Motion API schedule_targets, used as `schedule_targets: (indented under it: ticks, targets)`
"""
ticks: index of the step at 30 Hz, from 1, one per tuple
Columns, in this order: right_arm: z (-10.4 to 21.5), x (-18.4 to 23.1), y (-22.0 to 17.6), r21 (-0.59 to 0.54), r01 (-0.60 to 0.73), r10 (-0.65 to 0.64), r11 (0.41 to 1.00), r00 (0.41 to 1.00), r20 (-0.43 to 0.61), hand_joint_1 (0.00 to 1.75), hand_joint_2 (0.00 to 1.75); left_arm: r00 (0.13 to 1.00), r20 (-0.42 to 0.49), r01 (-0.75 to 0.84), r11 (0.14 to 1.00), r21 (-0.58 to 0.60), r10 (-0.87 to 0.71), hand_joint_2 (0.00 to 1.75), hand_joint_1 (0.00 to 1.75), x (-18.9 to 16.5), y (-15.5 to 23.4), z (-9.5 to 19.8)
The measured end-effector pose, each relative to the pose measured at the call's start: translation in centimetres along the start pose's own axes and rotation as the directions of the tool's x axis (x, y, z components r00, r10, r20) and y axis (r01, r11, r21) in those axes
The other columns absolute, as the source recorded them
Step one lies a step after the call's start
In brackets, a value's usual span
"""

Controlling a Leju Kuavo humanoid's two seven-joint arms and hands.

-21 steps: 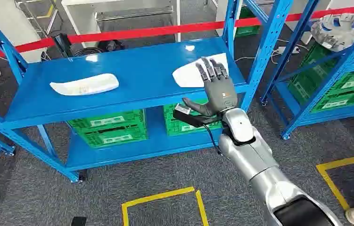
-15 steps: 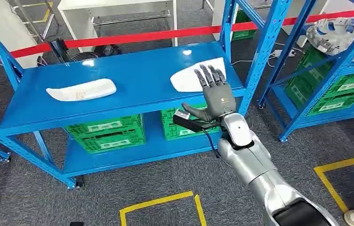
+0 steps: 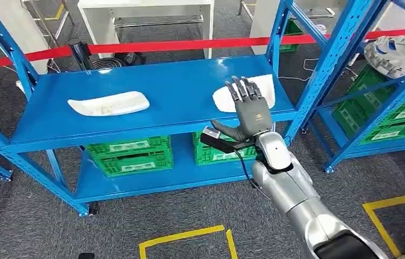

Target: Take the parts from the cabinet and place them on the table.

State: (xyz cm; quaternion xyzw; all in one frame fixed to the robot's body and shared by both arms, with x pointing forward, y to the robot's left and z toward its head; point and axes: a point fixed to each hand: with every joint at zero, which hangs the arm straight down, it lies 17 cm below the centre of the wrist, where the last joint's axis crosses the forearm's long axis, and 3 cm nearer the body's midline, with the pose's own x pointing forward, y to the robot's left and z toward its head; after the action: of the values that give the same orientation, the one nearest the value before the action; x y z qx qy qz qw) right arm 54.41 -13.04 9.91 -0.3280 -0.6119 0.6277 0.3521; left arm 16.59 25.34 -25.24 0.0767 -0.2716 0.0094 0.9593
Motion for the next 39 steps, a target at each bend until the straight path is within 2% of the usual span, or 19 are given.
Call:
schedule_targets:
  ticks: [24, 29, 39]
  targets:
    - [-0.5, -0.6, -1.1, -0.010, -0.007, 0.007, 1.000, 1.000, -0.005, 0.00, 0.00, 1.000, 0.005, 0.005, 1.000, 0.013, -0.005, 0.00, 0.00, 0.3, 0.5, -0.2]
    - [-0.1, -0.6, 0.1, 0.012, 0.002, -0.001, 1.000, 1.000, -0.009, 0.00, 0.00, 1.000, 0.002, 0.006, 1.000, 0.014, -0.006, 0.00, 0.00, 0.1, 0.6, -0.2]
    - [0.0, -1.3, -0.3, -0.002, 0.004, -0.004, 1.000, 1.000, -0.024, 0.00, 0.00, 1.000, 0.007, 0.003, 1.000, 0.011, -0.003, 0.00, 0.00, 0.6, 0.3, -0.2]
